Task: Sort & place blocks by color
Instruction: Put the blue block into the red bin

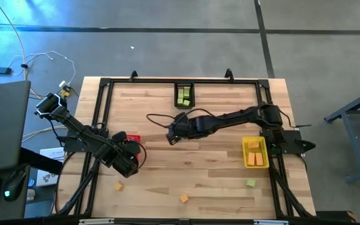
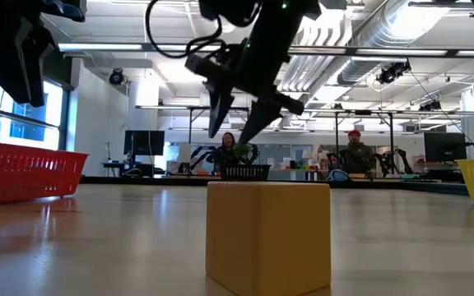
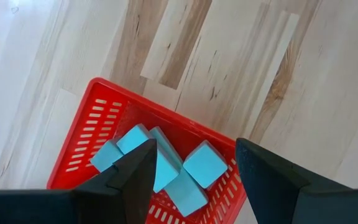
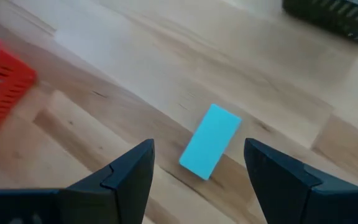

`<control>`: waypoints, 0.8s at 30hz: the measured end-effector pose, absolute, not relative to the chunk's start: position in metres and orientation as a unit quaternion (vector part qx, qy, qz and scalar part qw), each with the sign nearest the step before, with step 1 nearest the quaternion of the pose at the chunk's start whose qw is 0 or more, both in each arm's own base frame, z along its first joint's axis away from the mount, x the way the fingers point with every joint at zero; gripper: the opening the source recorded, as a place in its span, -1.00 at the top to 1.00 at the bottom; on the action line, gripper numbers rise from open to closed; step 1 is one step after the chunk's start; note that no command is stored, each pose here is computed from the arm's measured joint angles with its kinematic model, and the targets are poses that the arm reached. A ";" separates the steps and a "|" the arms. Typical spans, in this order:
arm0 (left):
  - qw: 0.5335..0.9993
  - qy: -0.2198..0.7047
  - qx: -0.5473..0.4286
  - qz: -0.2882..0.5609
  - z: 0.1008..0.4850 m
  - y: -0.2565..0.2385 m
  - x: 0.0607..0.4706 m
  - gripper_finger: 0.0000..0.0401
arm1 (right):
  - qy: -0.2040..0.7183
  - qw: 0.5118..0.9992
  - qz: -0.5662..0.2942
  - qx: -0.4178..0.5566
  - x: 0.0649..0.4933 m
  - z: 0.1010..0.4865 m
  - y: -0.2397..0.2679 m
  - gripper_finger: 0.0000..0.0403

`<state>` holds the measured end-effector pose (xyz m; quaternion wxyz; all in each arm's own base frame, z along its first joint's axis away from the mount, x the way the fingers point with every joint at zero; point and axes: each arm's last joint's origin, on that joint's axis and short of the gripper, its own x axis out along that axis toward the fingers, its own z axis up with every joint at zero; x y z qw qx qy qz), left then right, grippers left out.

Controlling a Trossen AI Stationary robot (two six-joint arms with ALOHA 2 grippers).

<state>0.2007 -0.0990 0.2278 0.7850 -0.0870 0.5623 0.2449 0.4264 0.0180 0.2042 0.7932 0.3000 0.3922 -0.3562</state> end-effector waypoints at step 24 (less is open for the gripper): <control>0.786 0.561 -0.087 0.245 0.228 -0.099 0.201 -0.01 | 0.428 0.763 -0.392 0.285 0.443 0.132 0.017 -0.16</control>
